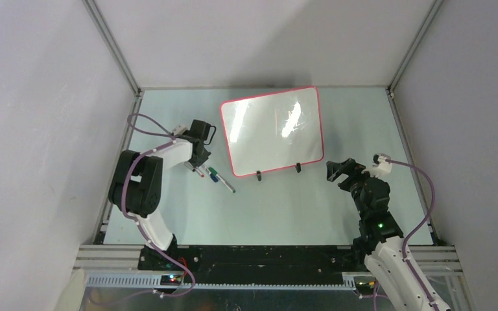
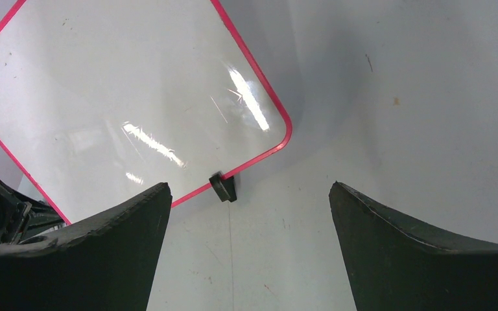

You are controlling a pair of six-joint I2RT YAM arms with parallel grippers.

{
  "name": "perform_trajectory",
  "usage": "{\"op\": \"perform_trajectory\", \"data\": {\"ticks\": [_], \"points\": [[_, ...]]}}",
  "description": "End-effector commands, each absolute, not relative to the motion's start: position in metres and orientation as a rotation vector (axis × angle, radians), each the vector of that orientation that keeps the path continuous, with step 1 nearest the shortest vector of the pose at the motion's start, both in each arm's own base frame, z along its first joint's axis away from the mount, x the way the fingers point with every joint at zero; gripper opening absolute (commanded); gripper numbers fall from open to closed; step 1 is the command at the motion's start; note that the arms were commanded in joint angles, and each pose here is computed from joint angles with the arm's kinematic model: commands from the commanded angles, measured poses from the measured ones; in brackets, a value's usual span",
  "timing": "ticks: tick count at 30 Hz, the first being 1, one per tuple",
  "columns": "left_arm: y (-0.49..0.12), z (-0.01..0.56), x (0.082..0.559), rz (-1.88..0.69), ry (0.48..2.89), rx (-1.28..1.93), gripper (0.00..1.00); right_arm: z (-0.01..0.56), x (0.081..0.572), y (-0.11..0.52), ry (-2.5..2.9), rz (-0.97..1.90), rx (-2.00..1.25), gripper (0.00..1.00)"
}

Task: Write a sentence on the whiteboard
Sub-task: Pick up the whiteboard marker from the center of the board, then pass from the left arm to the right

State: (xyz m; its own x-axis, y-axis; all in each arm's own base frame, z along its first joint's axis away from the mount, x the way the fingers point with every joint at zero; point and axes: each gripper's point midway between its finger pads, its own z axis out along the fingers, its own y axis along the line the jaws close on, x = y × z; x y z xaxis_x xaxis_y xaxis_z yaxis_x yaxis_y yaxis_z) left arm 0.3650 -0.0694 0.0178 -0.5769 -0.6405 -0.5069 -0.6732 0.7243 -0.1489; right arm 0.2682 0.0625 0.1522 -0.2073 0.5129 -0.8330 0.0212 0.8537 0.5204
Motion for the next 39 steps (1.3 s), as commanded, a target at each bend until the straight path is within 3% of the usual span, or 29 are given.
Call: {"op": "perform_trajectory", "data": {"ticks": [1, 7, 13, 18, 21, 25, 31, 39], "points": [[-0.061, 0.027, 0.360, 0.112, 2.368, -1.005, 0.00, 0.180, 0.273, 0.065, 1.663, 0.489, 0.383, 0.96], [-0.044, 0.083, 0.353, 0.131, 2.249, -0.976, 0.00, 0.185, 0.272, 0.082, 1.666, 0.559, 0.283, 0.96], [-0.049, 0.130, 0.338, -0.001, 2.216, -0.828, 0.00, 0.218, 0.255, 0.156, 1.624, 0.879, -0.052, 0.93], [-0.109, 0.167, 0.335, -0.388, 2.154, -0.431, 0.00, 0.256, 0.243, 0.217, 1.672, 1.006, -0.252, 0.87], [-0.167, 0.222, 0.315, -0.767, 1.939, -0.084, 0.00, 0.265, 0.236, 0.238, 1.720, 1.033, -0.297, 0.85], [-0.206, 0.257, 0.272, -0.976, 1.668, 0.261, 0.00, 0.291, 0.234, 0.248, 1.740, 1.093, -0.274, 0.82], [-0.234, 0.282, 0.227, -1.030, 1.383, 0.507, 0.00, 0.324, 0.218, 0.253, 1.835, 1.150, -0.319, 0.82], [-0.279, 0.290, 0.201, -0.852, 1.232, 0.839, 0.00, 0.332, 0.201, 0.263, 2.005, 1.197, -0.380, 0.65]]}}
